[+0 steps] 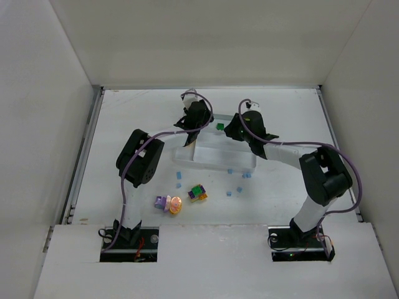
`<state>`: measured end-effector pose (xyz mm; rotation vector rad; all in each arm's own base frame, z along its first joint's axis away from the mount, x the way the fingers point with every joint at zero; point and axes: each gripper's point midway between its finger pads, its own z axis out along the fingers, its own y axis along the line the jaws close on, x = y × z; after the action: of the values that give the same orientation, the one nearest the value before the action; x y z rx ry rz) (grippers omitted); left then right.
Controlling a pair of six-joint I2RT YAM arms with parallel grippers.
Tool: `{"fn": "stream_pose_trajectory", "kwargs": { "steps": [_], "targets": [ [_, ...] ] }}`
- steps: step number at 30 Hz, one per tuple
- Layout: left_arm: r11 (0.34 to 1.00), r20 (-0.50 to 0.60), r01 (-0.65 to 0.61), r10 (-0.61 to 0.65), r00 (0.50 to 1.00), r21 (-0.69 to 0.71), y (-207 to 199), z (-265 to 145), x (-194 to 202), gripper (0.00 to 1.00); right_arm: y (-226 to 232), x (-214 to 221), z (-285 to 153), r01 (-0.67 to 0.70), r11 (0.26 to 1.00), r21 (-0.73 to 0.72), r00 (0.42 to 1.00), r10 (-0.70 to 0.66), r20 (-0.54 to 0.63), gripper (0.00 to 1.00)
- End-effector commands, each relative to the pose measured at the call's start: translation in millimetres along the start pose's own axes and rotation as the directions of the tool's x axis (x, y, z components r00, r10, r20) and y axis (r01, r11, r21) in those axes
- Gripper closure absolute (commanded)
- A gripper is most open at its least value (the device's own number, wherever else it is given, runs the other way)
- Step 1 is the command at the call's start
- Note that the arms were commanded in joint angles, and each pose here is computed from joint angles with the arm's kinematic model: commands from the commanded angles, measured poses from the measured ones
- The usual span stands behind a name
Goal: Sort the legos into containers by color
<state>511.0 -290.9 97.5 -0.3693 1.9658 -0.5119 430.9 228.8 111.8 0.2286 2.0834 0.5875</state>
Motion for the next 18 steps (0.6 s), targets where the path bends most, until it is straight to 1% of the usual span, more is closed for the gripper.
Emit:
{"fn": "stream_pose_trajectory", "kwargs": {
  "steps": [1,3,6,10,13,18],
  "targets": [
    [0.998,0.071,0.027,-0.030,0.997,0.049,-17,-18,-40,0.60,23,-9,5,0.029,0.998,-0.064,0.999,-0.028,0.021,0.59],
    [0.996,0.092,0.029,-0.037,0.995,0.080,-20,-36,-51,0.69,25,-2,9,0.038,0.997,-0.060,0.999,-0.038,-0.007,0.64],
    [0.993,0.116,0.033,-0.046,0.992,0.116,-19,-62,-59,0.75,28,7,16,0.054,0.997,-0.052,0.997,-0.057,-0.043,0.67],
    [0.988,0.115,0.036,-0.054,0.992,0.150,-10,-102,-52,0.76,30,13,27,0.073,0.997,-0.033,0.994,-0.076,-0.078,0.70],
    [0.987,0.089,0.013,-0.027,0.996,0.161,-1,-128,-34,0.76,29,17,35,0.075,0.997,-0.020,0.992,-0.076,-0.101,0.71],
    [0.983,0.036,-0.062,0.057,0.998,0.171,21,-176,4,0.75,24,26,45,0.082,0.997,0.003,0.987,-0.081,-0.136,0.71]
  ]
}}
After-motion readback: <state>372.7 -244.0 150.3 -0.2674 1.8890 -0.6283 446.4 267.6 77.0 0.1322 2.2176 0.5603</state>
